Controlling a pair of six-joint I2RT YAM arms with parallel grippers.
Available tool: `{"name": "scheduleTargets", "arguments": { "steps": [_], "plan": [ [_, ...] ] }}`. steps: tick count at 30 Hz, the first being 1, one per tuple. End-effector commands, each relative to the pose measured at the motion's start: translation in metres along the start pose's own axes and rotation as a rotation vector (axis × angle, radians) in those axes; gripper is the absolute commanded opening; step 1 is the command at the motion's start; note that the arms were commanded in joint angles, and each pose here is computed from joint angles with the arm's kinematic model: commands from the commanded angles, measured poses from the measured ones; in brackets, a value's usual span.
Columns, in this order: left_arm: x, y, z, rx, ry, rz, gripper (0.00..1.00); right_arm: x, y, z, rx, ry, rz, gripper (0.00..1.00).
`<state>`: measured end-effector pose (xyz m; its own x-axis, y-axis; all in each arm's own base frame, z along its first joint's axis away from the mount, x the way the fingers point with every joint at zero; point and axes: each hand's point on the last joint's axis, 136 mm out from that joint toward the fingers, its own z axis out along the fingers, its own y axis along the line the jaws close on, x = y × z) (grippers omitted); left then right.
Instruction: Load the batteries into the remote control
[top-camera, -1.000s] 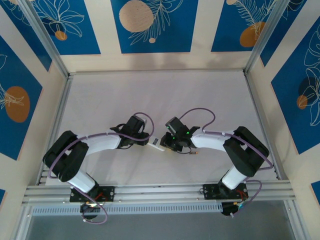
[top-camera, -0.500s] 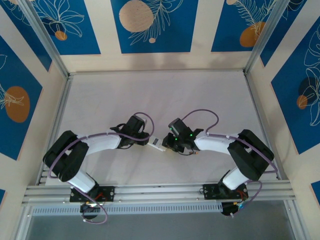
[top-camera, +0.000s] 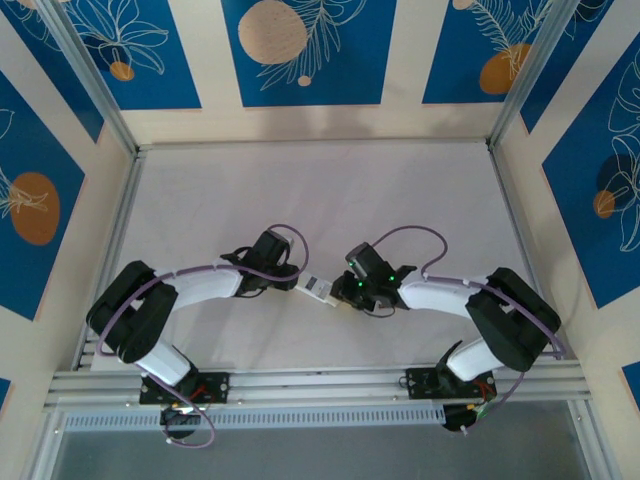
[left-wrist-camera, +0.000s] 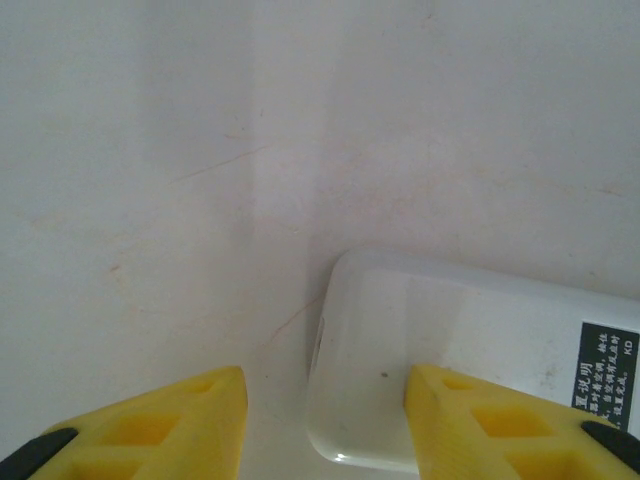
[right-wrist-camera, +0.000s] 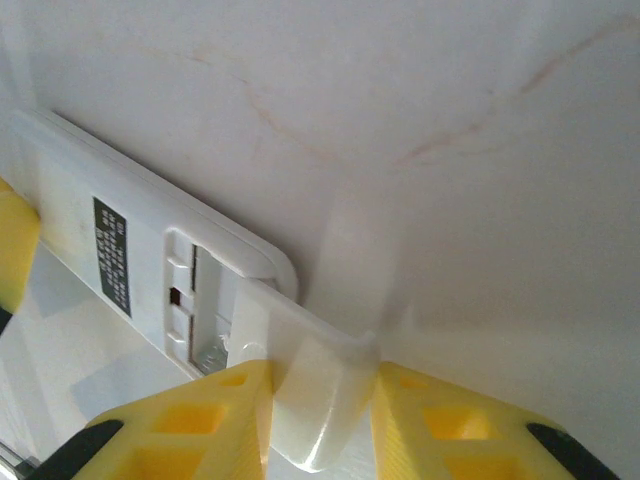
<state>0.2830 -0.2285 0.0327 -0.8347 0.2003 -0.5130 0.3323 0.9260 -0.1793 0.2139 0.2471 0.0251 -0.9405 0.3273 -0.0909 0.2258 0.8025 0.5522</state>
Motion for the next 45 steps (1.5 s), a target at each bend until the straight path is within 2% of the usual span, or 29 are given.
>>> {"name": "scheduleTargets", "arguments": {
  "steps": [1, 10, 19, 30, 32, 34, 40, 45],
  "plan": [
    [0.024, 0.011, 0.007, -0.061, 0.094, 0.020, 0.46, 0.013, -0.024, -0.001, 0.061, 0.036, 0.033, 0.32],
    [0.023, 0.013, 0.006, -0.075, 0.095, 0.027, 0.47, 0.016, -0.036, -0.004, 0.077, 0.032, 0.045, 0.34],
    [0.010, 0.038, 0.001, -0.230, 0.073, 0.077, 0.47, 0.010, -0.019, -0.013, 0.032, 0.009, -0.007, 0.37],
    [0.001, 0.028, -0.006, -0.179, 0.049, 0.052, 0.51, 0.008, 0.007, -0.016, 0.011, 0.005, -0.077, 0.38],
    [-0.005, 0.022, -0.012, -0.152, 0.033, 0.042, 0.54, 0.007, 0.011, -0.020, 0.010, -0.002, -0.097, 0.39],
    [-0.013, 0.016, -0.020, -0.123, 0.009, 0.034, 0.60, 0.003, 0.015, -0.027, 0.020, -0.016, -0.121, 0.43],
    [-0.035, -0.010, -0.054, 0.016, -0.084, 0.010, 0.88, -0.017, 0.012, -0.058, 0.099, -0.097, -0.210, 0.50],
    [-0.040, -0.017, -0.079, 0.083, -0.149, -0.027, 0.93, -0.038, -0.007, -0.080, 0.126, -0.123, -0.190, 0.47]
  ]
}}
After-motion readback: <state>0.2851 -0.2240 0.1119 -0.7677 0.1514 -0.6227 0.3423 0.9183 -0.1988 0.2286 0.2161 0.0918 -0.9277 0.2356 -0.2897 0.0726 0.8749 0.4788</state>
